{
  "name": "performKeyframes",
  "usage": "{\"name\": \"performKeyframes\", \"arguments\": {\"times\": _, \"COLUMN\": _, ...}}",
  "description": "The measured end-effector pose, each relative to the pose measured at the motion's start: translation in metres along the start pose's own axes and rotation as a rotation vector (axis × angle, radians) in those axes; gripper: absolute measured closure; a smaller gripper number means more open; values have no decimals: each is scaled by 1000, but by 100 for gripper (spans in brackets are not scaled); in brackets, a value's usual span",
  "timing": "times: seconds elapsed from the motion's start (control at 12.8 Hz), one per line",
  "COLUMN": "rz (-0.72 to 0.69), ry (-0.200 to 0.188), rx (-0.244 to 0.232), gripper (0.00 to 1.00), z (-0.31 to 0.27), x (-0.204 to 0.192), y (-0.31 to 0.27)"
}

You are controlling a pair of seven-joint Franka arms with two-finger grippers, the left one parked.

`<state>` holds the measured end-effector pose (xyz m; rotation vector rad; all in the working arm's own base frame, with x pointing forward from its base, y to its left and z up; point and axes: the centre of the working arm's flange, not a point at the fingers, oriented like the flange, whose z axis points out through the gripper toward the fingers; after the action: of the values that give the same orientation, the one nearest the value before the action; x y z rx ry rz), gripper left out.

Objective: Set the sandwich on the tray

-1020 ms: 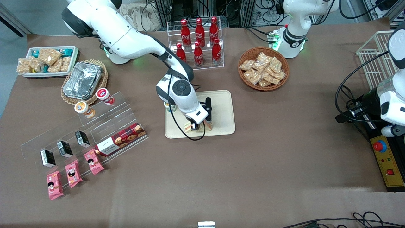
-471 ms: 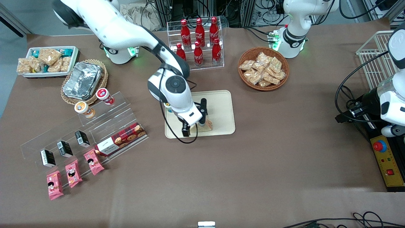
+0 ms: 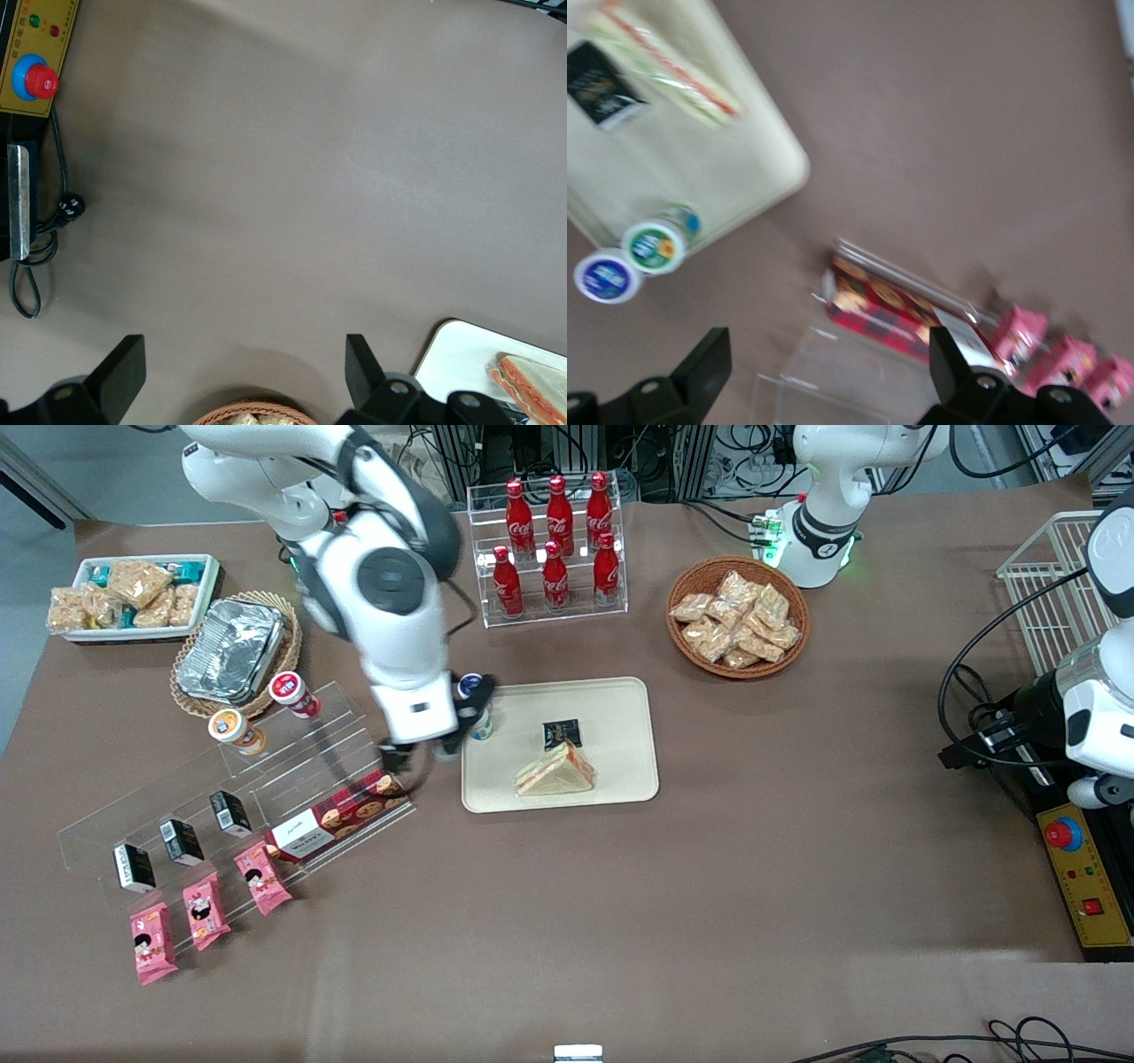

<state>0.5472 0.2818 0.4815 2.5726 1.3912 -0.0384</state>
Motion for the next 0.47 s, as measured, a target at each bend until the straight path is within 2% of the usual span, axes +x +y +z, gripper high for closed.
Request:
{"name": "performKeyframes", "arguments": {"times": 0.08, "rz": 83, "ry": 0, "rx": -8, "gripper": 0, "z": -3, "x": -27, "y": 38}}
{"name": "performKeyframes", "arguments": {"times": 0.16, "rz": 174, "ry": 3, "rx": 5, "gripper": 0, "z": -1, "x": -55, "y": 76}}
{"name": "performKeyframes", "arguments": {"times": 0.31, "rz": 348, "ry": 34, "rx": 60, "gripper": 0, "z": 12, "x": -108, "y": 139}}
{"name": "performKeyframes", "arguments": {"times": 0.47, "rz": 467, "ry": 37, "rx": 76, "gripper": 0, "z": 20, "x": -153, "y": 179}}
